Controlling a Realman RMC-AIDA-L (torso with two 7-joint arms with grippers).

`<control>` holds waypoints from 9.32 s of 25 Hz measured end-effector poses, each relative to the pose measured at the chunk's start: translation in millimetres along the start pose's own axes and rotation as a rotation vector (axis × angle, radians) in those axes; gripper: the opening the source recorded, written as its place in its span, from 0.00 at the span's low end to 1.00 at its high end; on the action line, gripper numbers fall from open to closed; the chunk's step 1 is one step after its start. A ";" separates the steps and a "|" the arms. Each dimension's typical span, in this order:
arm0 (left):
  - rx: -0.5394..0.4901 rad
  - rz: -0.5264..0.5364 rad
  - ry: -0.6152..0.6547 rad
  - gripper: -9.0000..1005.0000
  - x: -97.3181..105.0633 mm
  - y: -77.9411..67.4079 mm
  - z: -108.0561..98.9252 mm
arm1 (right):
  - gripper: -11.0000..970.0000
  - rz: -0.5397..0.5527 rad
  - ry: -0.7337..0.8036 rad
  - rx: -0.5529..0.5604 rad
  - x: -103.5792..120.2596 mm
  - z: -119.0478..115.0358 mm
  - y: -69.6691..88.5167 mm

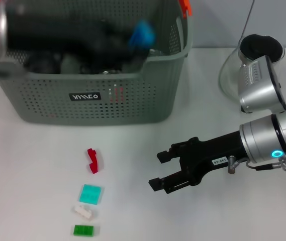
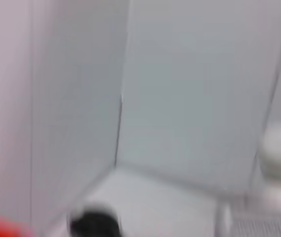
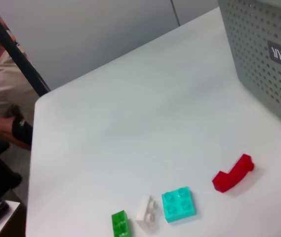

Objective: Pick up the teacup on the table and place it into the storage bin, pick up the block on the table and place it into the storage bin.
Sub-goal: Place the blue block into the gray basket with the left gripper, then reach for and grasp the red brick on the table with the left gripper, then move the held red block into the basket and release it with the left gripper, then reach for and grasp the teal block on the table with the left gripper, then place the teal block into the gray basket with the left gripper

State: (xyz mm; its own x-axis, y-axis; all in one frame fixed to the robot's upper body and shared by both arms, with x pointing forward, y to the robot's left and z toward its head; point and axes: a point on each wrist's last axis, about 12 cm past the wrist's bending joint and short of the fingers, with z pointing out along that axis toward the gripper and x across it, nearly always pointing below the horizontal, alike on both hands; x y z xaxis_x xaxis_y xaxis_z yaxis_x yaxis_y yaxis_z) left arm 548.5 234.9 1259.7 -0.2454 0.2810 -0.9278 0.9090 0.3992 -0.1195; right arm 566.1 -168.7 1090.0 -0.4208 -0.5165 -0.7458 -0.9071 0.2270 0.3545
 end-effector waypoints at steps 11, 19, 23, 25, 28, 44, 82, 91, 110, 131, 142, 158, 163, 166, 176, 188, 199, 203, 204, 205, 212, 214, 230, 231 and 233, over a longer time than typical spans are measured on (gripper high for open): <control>-0.279 -0.123 0.061 0.48 -13.2 73.7 58.8 | 0.91 -0.010 0.020 -0.005 -0.6 3.3 1.2; -0.282 -0.089 0.099 0.65 -12.7 68.9 42.2 | 0.91 -0.017 0.030 -0.005 -1.1 4.5 1.6; -0.118 0.045 0.156 0.73 -13.5 34.4 24.6 | 0.91 -0.017 0.029 -0.005 -1.3 4.7 1.6; 0.037 0.140 0.256 0.80 -3.7 7.8 20.9 | 0.91 -0.014 0.030 -0.003 -1.1 4.4 1.2; 0.189 0.185 0.420 0.89 20.8 -19.0 23.1 | 0.91 -0.009 0.029 0.003 -0.4 3.8 0.2; -0.110 0.232 0.893 0.93 88.3 -4.0 87.5 | 0.91 -0.005 0.030 0.005 0.0 5.2 0.2; -0.159 0.249 0.955 0.91 118.0 22.2 116.9 | 0.91 -0.149 0.034 0.064 7.4 10.1 -5.0; -0.145 0.250 0.969 0.82 120.0 20.8 118.1 | 0.91 -0.137 0.035 0.068 7.6 9.2 -5.7; 0.097 -0.084 0.398 0.66 35.5 -6.7 42.3 | 0.91 -0.105 0.037 0.071 10.6 4.6 -6.9; -0.192 -0.171 0.081 0.79 -22.7 85.0 39.6 | 0.91 -0.102 0.039 0.065 10.3 5.9 -5.4; 0.069 0.099 0.094 0.94 -17.3 -1.3 -12.0 | 0.91 -0.101 0.036 0.055 10.1 4.5 -4.7; 0.009 0.167 0.892 0.95 88.4 -34.3 64.4 | 0.91 -0.094 0.029 0.064 8.5 3.0 -6.8; -0.009 0.225 0.944 0.95 99.9 -32.7 83.7 | 0.91 -0.093 0.030 0.064 8.7 2.8 -6.9; -0.013 0.249 0.959 0.95 105.2 -30.8 90.1 | 0.91 -0.090 0.029 0.065 9.8 3.0 -6.7; -0.018 0.325 0.973 0.94 117.8 -26.3 103.2 | 0.91 -0.077 0.018 0.074 12.1 1.9 -7.2; 0.001 0.405 0.962 0.90 126.8 -19.0 102.7 | 0.91 -0.077 0.017 0.077 11.9 1.3 -7.7; 0.018 0.432 0.965 0.86 130.2 -16.2 99.9 | 0.91 -0.077 0.014 0.080 10.4 0.8 -8.5; 0.022 0.436 0.967 0.84 130.1 -16.0 100.4 | 0.91 -0.077 0.012 0.081 9.8 0.6 -8.8; 0.024 0.436 0.968 0.84 130.3 -16.1 100.4 | 0.91 -0.076 0.010 0.082 9.6 0.4 -8.9; 0.026 0.436 0.969 0.84 130.4 -16.2 100.4 | 0.91 -0.076 0.009 0.083 9.4 0.2 -9.0; 0.033 0.437 0.973 0.82 130.9 -16.9 100.6 | 0.91 -0.075 0.008 0.084 8.9 0.0 -9.3; 0.035 0.438 0.975 0.81 130.9 -17.2 100.9 | 0.91 -0.074 0.008 0.084 8.7 -0.3 -9.5; 0.053 0.430 0.987 0.50 132.4 -18.5 101.1 | 0.91 -0.076 0.008 0.085 6.6 -0.4 -9.9; 0.053 0.430 0.987 0.49 132.4 -18.5 101.1 | 0.91 -0.076 0.008 0.085 6.5 -0.4 -9.9; 0.054 0.431 0.989 0.47 132.4 -18.9 101.6 | 0.91 -0.075 0.008 0.084 6.7 -0.4 -9.9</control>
State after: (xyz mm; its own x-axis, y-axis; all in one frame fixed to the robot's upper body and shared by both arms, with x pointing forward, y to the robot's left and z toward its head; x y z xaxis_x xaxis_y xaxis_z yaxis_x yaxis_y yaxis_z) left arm 533.0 175.9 1103.2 -0.0428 0.9786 -0.2014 0.9916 0.0662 0.1110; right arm 572.2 -174.7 1081.7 -0.3516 -0.5412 -0.7638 -0.9342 0.2559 0.2487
